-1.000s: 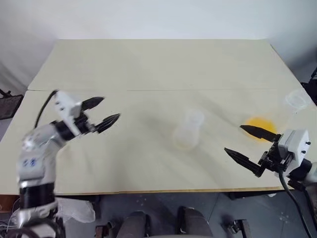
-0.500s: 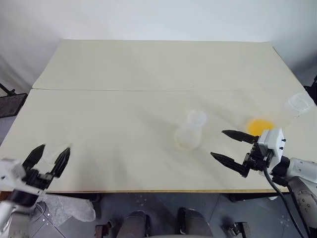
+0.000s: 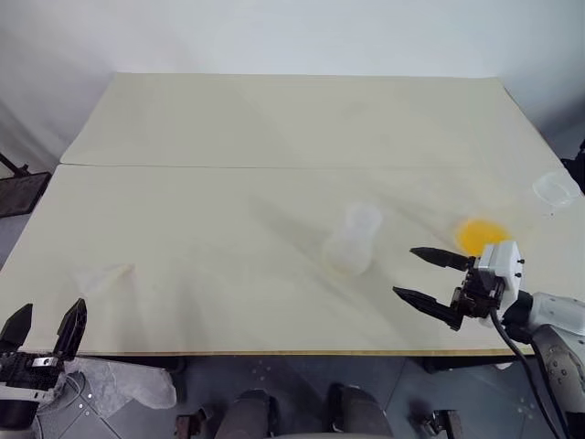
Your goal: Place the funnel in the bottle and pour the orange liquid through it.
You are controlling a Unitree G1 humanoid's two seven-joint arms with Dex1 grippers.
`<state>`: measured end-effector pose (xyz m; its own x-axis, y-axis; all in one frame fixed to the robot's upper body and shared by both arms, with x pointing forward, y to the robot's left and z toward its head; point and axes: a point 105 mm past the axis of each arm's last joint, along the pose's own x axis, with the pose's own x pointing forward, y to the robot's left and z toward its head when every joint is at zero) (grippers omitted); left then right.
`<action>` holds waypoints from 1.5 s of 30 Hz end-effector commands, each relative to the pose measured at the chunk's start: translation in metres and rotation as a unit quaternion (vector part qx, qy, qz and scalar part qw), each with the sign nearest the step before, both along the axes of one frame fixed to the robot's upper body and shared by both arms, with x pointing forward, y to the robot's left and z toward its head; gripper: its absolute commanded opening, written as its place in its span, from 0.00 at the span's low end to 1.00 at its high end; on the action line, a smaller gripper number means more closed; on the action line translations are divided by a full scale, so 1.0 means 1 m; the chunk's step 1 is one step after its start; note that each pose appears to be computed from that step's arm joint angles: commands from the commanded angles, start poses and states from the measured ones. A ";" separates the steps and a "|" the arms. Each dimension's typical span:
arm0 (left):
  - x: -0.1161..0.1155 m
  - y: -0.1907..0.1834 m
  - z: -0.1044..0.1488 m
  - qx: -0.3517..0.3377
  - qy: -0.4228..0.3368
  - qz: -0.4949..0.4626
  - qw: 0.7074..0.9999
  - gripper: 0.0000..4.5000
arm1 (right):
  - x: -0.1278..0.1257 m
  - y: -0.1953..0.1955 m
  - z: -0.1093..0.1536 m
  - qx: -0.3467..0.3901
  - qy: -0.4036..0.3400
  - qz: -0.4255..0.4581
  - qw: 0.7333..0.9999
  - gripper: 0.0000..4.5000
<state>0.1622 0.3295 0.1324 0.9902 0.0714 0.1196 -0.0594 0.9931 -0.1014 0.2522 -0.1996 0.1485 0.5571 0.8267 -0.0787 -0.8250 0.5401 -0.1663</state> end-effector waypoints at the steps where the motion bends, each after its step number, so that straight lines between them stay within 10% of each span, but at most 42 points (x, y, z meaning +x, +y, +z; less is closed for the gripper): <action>1: 0.006 -0.001 -0.004 -0.006 0.012 -0.016 1.000 1.00 | -0.001 0.000 0.004 0.000 -0.016 0.003 1.000 1.00; 14: 0.048 -0.001 -0.027 -0.026 0.083 -0.058 0.995 1.00 | -0.008 -0.005 0.007 -0.010 -0.025 -0.023 0.999 1.00; 29: 0.060 0.006 -0.010 -0.021 0.070 -0.087 0.994 0.03 | -0.009 -0.003 0.012 -0.011 -0.031 -0.036 0.999 1.00; 39: 0.113 -0.029 0.046 0.053 0.006 -0.209 0.976 0.01 | -0.004 0.001 0.016 -0.005 -0.051 -0.051 0.997 1.00; 45: 0.154 -0.098 0.083 0.097 -0.024 -0.383 0.918 0.01 | -0.006 -0.002 0.024 -0.008 -0.070 -0.066 0.995 1.00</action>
<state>0.3118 0.2492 0.2097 0.8075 -0.5779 0.1182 0.5756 0.8158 0.0563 0.2508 -0.2024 0.1595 0.6682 0.7431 -0.0372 -0.7289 0.6438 -0.2329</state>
